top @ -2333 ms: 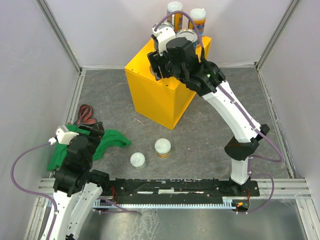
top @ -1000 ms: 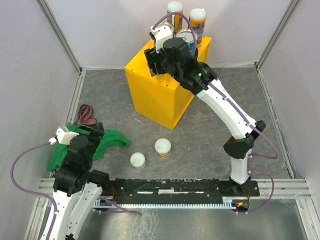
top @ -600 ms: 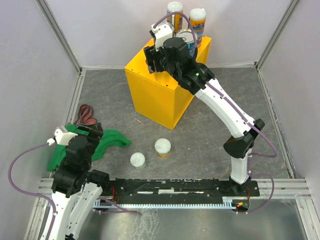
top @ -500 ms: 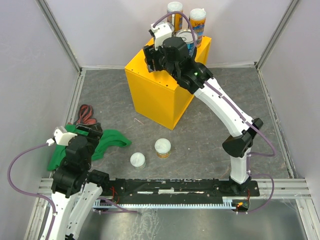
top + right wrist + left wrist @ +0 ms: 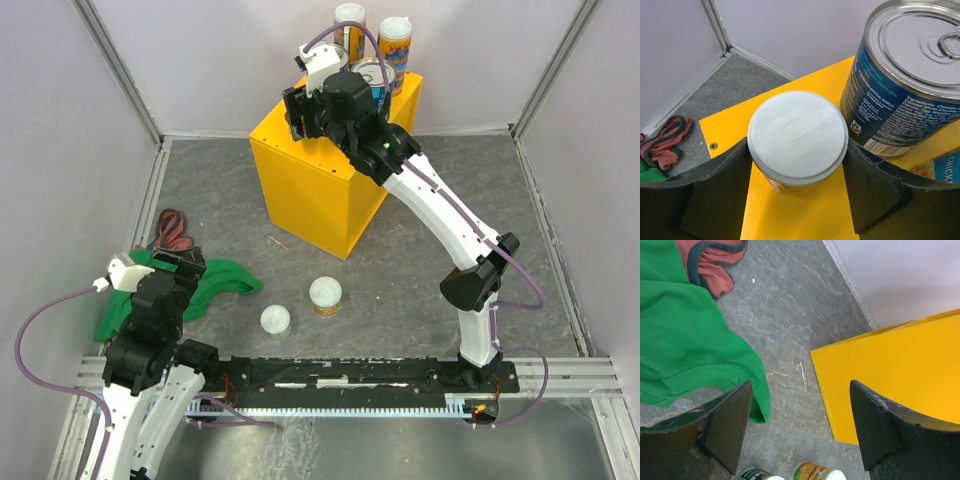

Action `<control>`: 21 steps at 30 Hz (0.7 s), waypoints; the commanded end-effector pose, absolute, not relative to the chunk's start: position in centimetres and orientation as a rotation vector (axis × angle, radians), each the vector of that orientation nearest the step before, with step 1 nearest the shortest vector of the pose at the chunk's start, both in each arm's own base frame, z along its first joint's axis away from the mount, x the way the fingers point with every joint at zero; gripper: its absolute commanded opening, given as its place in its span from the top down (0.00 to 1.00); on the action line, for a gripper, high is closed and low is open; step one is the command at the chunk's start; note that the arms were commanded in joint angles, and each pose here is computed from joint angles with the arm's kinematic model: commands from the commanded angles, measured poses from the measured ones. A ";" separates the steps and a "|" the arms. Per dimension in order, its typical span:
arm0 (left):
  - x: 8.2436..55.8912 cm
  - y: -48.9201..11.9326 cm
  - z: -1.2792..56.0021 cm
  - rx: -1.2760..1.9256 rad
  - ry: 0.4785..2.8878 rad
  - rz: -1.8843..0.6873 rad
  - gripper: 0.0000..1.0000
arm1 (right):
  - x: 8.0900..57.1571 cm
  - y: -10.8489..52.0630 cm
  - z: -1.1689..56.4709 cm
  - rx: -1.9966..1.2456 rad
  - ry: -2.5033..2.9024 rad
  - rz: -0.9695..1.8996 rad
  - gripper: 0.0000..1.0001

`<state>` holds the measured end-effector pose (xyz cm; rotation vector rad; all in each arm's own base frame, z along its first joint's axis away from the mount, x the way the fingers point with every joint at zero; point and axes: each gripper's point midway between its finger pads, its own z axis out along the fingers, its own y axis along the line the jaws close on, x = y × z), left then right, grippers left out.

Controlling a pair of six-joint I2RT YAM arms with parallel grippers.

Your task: Place and organize the canned foods onto the counter

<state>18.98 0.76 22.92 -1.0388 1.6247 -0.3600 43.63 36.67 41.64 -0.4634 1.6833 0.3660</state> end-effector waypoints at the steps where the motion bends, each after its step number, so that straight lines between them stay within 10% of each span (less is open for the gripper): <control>1: 19.1 0.9 24.7 -1.055 1.561 -0.402 0.16 | 43.5 37.6 40.9 -0.490 1.699 0.407 0.39; 21: 19.7 0.3 25.1 -1.046 1.555 -0.434 0.16 | 42.7 37.2 41.6 -0.512 1.690 0.414 0.21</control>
